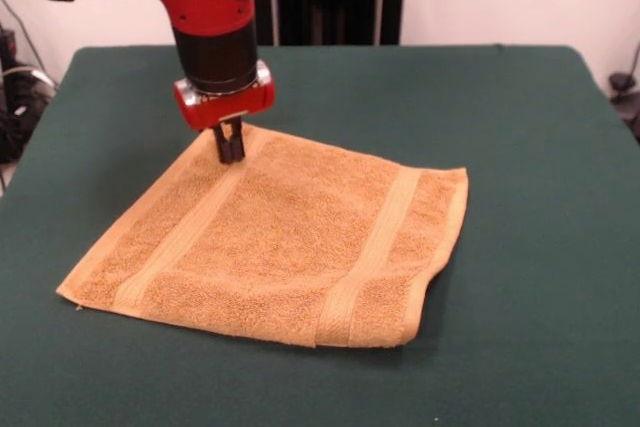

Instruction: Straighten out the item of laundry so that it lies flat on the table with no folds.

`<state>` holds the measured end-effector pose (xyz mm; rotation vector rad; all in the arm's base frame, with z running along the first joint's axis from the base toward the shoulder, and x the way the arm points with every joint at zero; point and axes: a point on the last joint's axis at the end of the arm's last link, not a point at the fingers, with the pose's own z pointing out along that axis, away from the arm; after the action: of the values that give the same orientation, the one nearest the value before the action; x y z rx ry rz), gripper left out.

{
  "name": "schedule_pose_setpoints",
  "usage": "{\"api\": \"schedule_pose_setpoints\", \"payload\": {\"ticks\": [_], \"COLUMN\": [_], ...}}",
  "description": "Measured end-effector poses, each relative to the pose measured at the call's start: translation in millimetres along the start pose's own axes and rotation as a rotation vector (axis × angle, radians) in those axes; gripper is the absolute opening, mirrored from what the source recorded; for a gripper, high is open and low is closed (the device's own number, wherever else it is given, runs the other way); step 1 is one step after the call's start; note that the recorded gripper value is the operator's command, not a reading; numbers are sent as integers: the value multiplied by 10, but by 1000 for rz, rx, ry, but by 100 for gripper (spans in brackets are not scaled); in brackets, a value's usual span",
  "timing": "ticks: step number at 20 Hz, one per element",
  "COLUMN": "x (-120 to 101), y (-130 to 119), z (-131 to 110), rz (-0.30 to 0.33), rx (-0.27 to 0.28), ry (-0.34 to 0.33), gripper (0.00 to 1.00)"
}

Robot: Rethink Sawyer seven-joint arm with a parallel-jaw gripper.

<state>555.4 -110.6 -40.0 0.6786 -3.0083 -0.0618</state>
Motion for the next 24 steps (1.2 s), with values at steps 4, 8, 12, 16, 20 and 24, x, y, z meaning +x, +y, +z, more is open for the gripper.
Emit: {"api": "schedule_pose_setpoints", "payload": {"ticks": [4,8,12,16,20,24], "x": [50,101,202,269,274,272], "y": [-66,-147,-208,-206,-206,-203], "z": [-61,-108,-97,-45,-13,-14], "rz": [7,16,30,36,43,45], "rx": [14,31,39,35,31,32], "ry": [3,9,27,41,41,43], "gripper": [0,0,0,0,0,0]}}
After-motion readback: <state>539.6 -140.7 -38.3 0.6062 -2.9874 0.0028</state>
